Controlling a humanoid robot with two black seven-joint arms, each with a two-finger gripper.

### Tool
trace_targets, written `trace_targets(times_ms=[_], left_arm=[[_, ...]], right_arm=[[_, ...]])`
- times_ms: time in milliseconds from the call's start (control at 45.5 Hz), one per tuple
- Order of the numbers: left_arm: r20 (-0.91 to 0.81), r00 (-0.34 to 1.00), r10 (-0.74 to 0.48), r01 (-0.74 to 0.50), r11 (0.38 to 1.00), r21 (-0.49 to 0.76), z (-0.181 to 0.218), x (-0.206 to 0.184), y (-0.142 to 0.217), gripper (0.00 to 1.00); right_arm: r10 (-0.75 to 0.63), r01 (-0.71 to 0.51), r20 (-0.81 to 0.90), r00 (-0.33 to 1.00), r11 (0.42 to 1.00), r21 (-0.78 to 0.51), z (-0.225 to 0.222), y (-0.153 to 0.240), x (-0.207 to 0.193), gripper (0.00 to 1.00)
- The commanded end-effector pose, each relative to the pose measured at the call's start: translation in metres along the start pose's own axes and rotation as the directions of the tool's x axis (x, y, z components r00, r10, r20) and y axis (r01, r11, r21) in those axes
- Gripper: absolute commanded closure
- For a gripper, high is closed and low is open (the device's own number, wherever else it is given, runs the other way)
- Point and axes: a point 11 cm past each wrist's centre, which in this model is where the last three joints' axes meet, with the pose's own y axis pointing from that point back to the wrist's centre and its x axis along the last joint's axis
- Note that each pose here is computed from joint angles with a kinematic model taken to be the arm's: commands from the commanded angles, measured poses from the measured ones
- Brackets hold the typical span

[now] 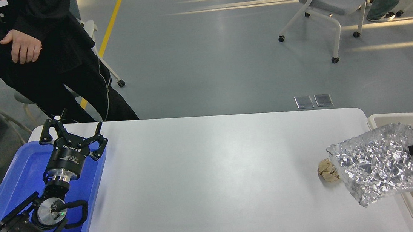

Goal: Tidy desktop
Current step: 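Lift the foil wrapper with the right gripper toward the white bin, then release the foil wrapper into the white bin with the right gripper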

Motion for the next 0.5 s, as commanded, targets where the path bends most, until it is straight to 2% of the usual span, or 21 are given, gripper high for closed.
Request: trace_targets(times_ms=[0,263,483], left_arm=[[0.000,1.000,0.000,0.000,1.000,0.000,0.000,0.000,0.000,0.00],[0.000,1.000,0.000,0.000,1.000,0.000,0.000,0.000,0.000,0.00],[0.000,1.000,0.000,0.000,1.000,0.000,0.000,0.000,0.000,0.00]], right_arm=[[0.024,-0.025,-0.013,1.000,1.000,-0.015,0.000,0.013,0.013,1.00],[0.074,-0.070,0.075,0.994,0.996,-0.055,0.017,0.023,0.015,1.00],[0.207,-0.173,0.303,0.930,0.976,-0.135,0.054,0.041,0.019,1.00]])
